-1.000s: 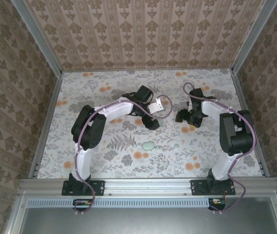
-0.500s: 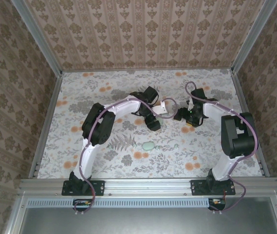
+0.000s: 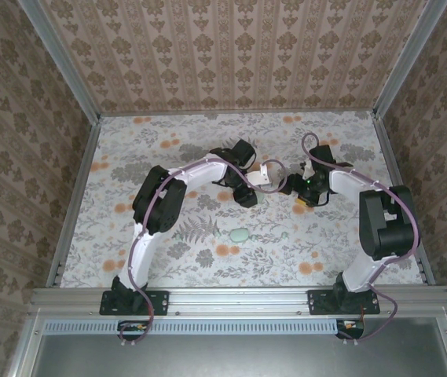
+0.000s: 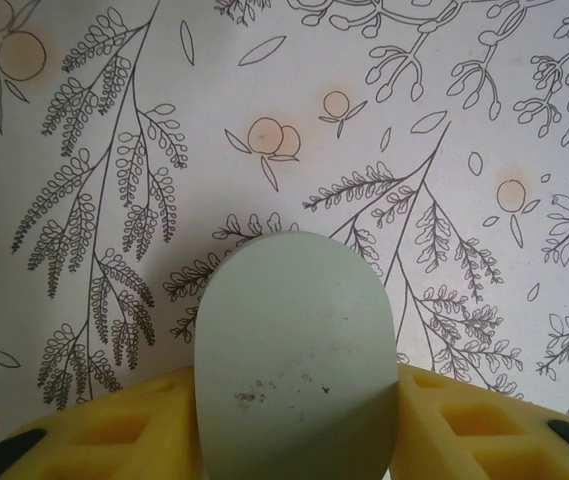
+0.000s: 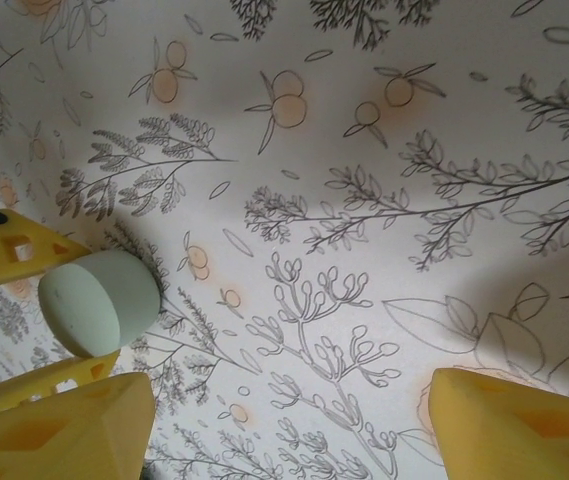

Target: Insert the wireless bluetooth earbuds into the charging case

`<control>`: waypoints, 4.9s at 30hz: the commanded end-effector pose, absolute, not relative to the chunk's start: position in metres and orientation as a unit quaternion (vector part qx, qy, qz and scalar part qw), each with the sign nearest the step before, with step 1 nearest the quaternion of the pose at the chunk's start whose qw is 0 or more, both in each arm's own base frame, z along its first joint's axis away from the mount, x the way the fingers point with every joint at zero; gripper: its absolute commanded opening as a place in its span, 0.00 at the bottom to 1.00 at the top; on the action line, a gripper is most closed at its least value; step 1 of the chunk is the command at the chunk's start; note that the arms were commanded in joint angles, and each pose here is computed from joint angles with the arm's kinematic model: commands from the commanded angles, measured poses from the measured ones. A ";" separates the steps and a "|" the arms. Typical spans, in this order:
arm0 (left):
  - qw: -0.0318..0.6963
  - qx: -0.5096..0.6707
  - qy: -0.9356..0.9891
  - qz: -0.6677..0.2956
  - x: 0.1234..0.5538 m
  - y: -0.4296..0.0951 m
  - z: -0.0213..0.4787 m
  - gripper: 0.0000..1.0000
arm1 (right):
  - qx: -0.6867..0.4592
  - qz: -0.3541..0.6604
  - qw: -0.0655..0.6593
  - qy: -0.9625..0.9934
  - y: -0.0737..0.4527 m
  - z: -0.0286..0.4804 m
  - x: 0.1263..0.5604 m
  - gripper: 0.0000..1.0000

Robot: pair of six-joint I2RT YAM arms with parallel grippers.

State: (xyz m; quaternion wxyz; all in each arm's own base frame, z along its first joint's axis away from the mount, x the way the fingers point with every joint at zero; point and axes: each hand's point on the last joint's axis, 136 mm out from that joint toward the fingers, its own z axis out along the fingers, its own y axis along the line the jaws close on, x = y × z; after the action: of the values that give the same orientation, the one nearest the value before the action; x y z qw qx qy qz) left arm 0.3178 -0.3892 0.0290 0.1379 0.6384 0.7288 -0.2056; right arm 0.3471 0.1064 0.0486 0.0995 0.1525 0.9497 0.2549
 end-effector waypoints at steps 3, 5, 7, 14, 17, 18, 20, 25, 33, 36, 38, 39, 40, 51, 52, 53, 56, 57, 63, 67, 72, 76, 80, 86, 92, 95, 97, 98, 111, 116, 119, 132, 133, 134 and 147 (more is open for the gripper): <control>0.146 0.649 0.717 -0.208 0.312 -0.386 0.029 0.42 | 0.158 0.298 0.112 0.935 0.115 0.069 0.346 0.73; 0.151 0.649 0.713 -0.216 0.311 -0.387 0.034 0.38 | 0.160 0.303 0.114 0.933 0.115 0.072 0.344 0.73; 0.151 0.647 0.714 -0.221 0.310 -0.385 0.037 0.33 | 0.161 0.308 0.113 0.931 0.117 0.074 0.342 0.73; 0.164 0.638 0.715 -0.234 0.307 -0.384 0.057 0.27 | 0.169 0.369 0.107 0.908 0.133 0.085 0.340 0.72; 0.171 0.625 0.718 -0.254 0.304 -0.384 0.074 0.26 | 0.173 0.387 0.106 0.900 0.139 0.092 0.335 0.72; 0.172 0.620 0.720 -0.262 0.302 -0.383 0.079 0.26 | 0.173 0.390 0.106 0.898 0.141 0.094 0.332 0.72; 0.177 0.610 0.721 -0.277 0.297 -0.380 0.092 0.26 | 0.168 0.395 0.112 0.896 0.145 0.103 0.325 0.73; 0.190 0.599 0.719 -0.297 0.281 -0.371 0.118 0.25 | 0.156 0.414 0.135 0.886 0.154 0.133 0.310 0.73; 0.202 0.586 0.703 -0.348 0.253 -0.365 0.163 0.23 | 0.122 0.444 0.162 0.873 0.177 0.172 0.294 0.74; 0.203 0.584 0.699 -0.359 0.244 -0.362 0.176 0.23 | 0.113 0.448 0.161 0.872 0.186 0.176 0.289 0.76; 0.208 0.585 0.695 -0.363 0.239 -0.360 0.182 0.23 | 0.105 0.453 0.158 0.871 0.194 0.179 0.286 0.76; 0.209 0.584 0.694 -0.365 0.237 -0.359 0.185 0.23 | 0.101 0.456 0.157 0.870 0.199 0.180 0.285 0.77; 0.210 0.584 0.693 -0.367 0.235 -0.357 0.187 0.23 | 0.097 0.459 0.155 0.870 0.203 0.182 0.284 0.77; 0.220 0.580 0.686 -0.380 0.217 -0.347 0.203 0.21 | 0.067 0.480 0.138 0.864 0.237 0.197 0.283 0.62; 0.221 0.579 0.686 -0.381 0.216 -0.346 0.204 0.21 | 0.067 0.484 0.137 0.862 0.238 0.199 0.284 0.60; 0.222 0.579 0.685 -0.382 0.215 -0.346 0.205 0.21 | 0.067 0.487 0.136 0.860 0.240 0.200 0.284 0.58; 0.224 0.578 0.683 -0.386 0.213 -0.345 0.208 0.21 | 0.065 0.500 0.129 0.854 0.247 0.205 0.283 0.52; 0.225 0.578 0.683 -0.386 0.212 -0.344 0.209 0.21 | 0.061 0.505 0.127 0.851 0.250 0.207 0.282 0.51; 0.237 0.568 0.677 -0.404 0.211 -0.341 0.220 0.24 | 0.063 0.521 0.127 0.842 0.258 0.216 0.282 0.30; 0.246 0.558 0.676 -0.414 0.213 -0.338 0.229 0.33 | 0.074 0.541 0.123 0.829 0.264 0.223 0.285 0.17; 0.288 0.521 0.694 -0.405 0.230 -0.329 0.247 0.62 | 0.088 0.555 0.117 0.819 0.268 0.232 0.292 0.16; 0.332 0.430 0.740 -0.396 0.262 -0.315 0.263 0.71 | 0.106 0.569 0.115 0.808 0.272 0.238 0.301 0.16; 0.357 0.382 0.767 -0.372 0.279 -0.295 0.274 0.76 | 0.120 0.590 0.115 0.790 0.279 0.247 0.314 0.17; 0.406 0.351 0.749 -0.387 0.288 -0.267 0.291 0.83 | 0.133 0.611 0.087 0.775 0.293 0.250 0.333 0.17; 0.451 0.349 0.668 -0.478 0.276 -0.266 0.302 0.81 | 0.136 0.639 0.085 0.752 0.295 0.271 0.337 0.17; 0.464 0.380 0.631 -0.491 0.262 -0.268 0.306 0.81 | 0.136 0.648 0.087 0.744 0.292 0.281 0.339 0.17; 0.475 0.393 0.618 -0.488 0.258 -0.267 0.308 0.81 | 0.139 0.658 0.092 0.735 0.289 0.288 0.341 0.17; 0.478 0.390 0.618 -0.487 0.259 -0.266 0.308 0.80 | 0.142 0.664 0.097 0.728 0.287 0.292 0.343 0.17; 0.499 0.413 0.566 -0.510 0.268 -0.283 0.328 0.75 | 0.153 0.697 0.130 0.689 0.262 0.336 0.340 0.18; 0.502 0.414 0.545 -0.528 0.274 -0.291 0.341 0.71 | 0.147 0.697 0.136 0.689 0.258 0.346 0.329 0.19; 0.502 0.419 0.531 -0.538 0.274 -0.296 0.347 0.69 | 0.146 0.696 0.138 0.689 0.256 0.348 0.325 0.19; 0.475 0.462 0.500 -0.558 0.262 -0.322 0.353 0.62 | 0.149 0.693 0.132 0.693 0.255 0.345 0.321 0.19; 0.474 0.464 0.499 -0.558 0.262 -0.323 0.353 0.59 | 0.148 0.693 0.131 0.693 0.255 0.345 0.321 0.19; 0.470 0.465 0.499 -0.560 0.261 -0.324 0.352 0.57 | 0.149 0.693 0.130 0.693 0.256 0.344 0.322 0.19; 0.455 0.474 0.495 -0.568 0.257 -0.332 0.350 0.32 | 0.149 0.693 0.126 0.694 0.258 0.341 0.320 0.20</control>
State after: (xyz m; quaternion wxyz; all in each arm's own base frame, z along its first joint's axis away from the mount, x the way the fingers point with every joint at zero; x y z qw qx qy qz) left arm 0.2675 -0.3247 0.3375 0.4563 0.4507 0.5236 -0.5608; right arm 0.3253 0.2556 0.3413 0.1385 0.1507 0.6947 0.6895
